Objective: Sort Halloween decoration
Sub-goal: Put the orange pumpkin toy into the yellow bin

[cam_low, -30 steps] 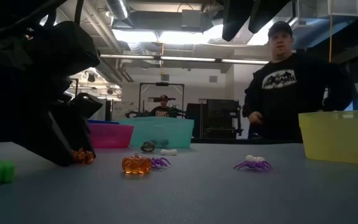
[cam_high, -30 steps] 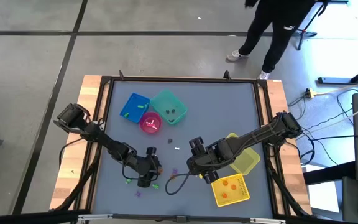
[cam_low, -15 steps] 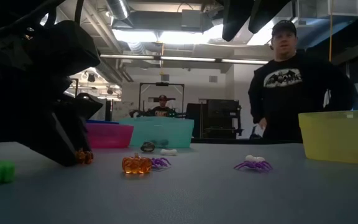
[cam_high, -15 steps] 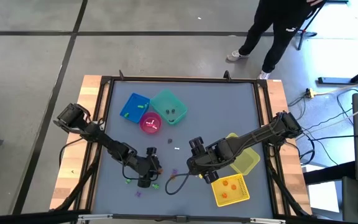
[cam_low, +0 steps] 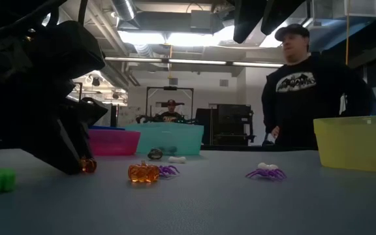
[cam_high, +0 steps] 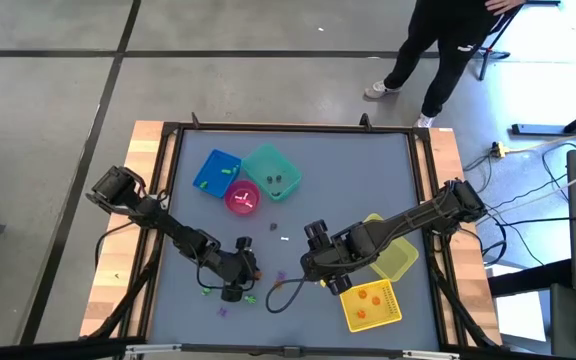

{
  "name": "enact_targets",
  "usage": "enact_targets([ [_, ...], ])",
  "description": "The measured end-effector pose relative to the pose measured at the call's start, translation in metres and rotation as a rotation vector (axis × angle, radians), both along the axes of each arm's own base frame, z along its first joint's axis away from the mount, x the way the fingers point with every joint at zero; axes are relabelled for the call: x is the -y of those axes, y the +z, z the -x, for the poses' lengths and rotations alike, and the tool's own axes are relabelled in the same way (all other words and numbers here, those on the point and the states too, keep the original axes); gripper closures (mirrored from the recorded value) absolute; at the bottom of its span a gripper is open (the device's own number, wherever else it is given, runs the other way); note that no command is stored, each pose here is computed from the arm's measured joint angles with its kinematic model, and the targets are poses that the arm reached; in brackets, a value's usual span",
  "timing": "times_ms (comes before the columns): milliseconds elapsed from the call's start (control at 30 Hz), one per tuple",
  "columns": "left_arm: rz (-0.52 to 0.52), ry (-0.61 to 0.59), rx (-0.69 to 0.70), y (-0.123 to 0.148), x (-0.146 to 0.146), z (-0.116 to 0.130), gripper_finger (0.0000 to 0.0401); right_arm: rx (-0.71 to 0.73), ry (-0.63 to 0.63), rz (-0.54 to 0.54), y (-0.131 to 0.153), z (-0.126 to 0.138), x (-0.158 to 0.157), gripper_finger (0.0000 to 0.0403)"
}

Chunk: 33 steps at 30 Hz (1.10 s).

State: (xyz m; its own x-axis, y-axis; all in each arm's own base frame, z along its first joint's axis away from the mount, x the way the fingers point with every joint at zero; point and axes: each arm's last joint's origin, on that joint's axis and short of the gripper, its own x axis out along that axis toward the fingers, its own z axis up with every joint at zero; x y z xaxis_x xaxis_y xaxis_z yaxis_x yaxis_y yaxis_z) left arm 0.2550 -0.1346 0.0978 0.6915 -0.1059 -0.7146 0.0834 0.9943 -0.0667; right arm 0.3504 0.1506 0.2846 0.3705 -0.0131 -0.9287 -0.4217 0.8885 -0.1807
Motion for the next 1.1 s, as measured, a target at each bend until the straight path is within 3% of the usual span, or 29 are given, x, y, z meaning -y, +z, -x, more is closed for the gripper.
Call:
enact_targets([
  [733, 0.026, 0.003, 0.046, 0.002, 0.001, -0.003, 0.0315, 0.025, 0.000, -0.011, 0.001, -0.002, -0.001, 0.0187],
  [1100, 0.215, 0.120, 0.232, 0.019, -0.006, -0.021, 0.0315, 0.138, 0.029, -0.047, 0.006, -0.012, -0.005, 0.0187],
])
